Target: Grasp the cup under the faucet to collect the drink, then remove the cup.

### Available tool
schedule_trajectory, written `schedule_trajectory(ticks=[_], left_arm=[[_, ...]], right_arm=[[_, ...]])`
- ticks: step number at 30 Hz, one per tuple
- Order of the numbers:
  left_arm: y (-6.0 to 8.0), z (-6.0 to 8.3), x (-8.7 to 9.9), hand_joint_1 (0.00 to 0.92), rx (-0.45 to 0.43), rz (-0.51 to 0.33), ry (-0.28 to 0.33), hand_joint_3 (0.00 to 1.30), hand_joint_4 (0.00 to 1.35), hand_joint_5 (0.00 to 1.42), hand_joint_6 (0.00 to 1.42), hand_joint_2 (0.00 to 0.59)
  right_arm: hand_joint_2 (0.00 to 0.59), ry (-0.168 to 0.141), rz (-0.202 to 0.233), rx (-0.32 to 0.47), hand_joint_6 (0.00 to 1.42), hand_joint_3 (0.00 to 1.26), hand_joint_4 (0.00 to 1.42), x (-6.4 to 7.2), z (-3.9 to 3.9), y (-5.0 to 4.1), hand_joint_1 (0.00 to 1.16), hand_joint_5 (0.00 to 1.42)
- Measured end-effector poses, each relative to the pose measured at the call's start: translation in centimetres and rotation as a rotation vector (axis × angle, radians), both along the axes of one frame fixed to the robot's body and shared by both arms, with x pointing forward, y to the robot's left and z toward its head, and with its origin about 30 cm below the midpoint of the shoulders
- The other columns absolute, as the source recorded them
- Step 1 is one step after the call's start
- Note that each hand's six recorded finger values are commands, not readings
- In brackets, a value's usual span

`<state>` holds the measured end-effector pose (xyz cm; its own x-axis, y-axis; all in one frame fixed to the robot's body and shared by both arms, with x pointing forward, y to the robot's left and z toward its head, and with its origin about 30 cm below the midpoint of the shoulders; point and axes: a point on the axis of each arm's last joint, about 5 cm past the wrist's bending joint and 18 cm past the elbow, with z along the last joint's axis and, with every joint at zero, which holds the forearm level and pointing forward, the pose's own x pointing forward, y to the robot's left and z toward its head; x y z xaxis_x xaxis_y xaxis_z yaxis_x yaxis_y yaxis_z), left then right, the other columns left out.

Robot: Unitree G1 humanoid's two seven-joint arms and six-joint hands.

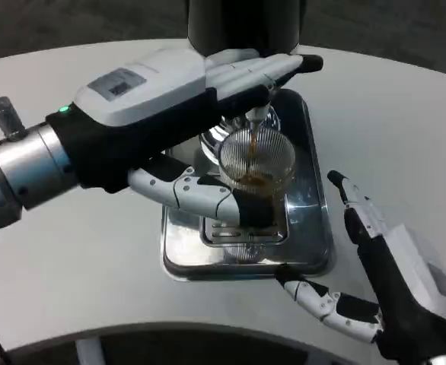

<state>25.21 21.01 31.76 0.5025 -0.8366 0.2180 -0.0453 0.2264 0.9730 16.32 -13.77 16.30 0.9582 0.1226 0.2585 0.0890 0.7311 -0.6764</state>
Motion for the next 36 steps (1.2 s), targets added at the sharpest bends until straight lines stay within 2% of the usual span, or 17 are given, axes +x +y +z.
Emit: schedule_trajectory(ticks=[4,7,13,17,22,30,36], left_arm=[[0.0,0.0,0.0,0.000,-0.001,0.000,0.000,0.00,0.00,0.06,0.00,0.083],[0.0,0.0,0.0,0.000,-0.001,0.000,0.000,0.00,0.00,0.06,0.00,0.083],[0.0,0.0,0.0,0.000,-0.002,-0.001,0.000,0.00,0.00,0.06,0.00,0.083],[0.0,0.0,0.0,0.000,-0.003,-0.001,-0.001,0.00,0.00,0.06,0.00,0.083],[0.0,0.0,0.0,0.000,-0.003,-0.001,-0.002,0.00,0.00,0.06,0.00,0.086],[0.0,0.0,0.0,0.000,-0.003,0.002,0.001,0.00,0.00,0.06,0.00,0.089],[0.0,0.1,0.0,0.000,-0.003,0.008,0.004,0.00,0.00,0.06,0.00,0.090]], right_arm=[[0.234,0.015,0.032,0.065,0.05,0.00,0.00,1.8,-0.08,-0.06,0.58,0.00],[0.231,0.019,0.053,0.091,0.05,0.00,0.00,3.3,0.04,-0.63,0.58,0.00],[0.225,0.033,0.079,0.082,0.05,0.00,0.00,5.2,0.26,-2.04,0.59,0.00],[0.221,0.050,0.091,0.076,0.05,0.00,0.00,6.0,0.16,-2.38,0.59,0.00],[0.214,0.066,0.120,0.100,0.05,0.00,0.00,6.5,-0.20,-2.02,0.60,0.00],[0.204,0.031,0.129,0.155,0.05,0.00,0.00,7.7,-0.24,-0.82,0.63,0.00],[0.197,0.026,0.141,0.175,0.04,0.00,0.00,8.6,-0.01,-0.06,0.65,0.00]])
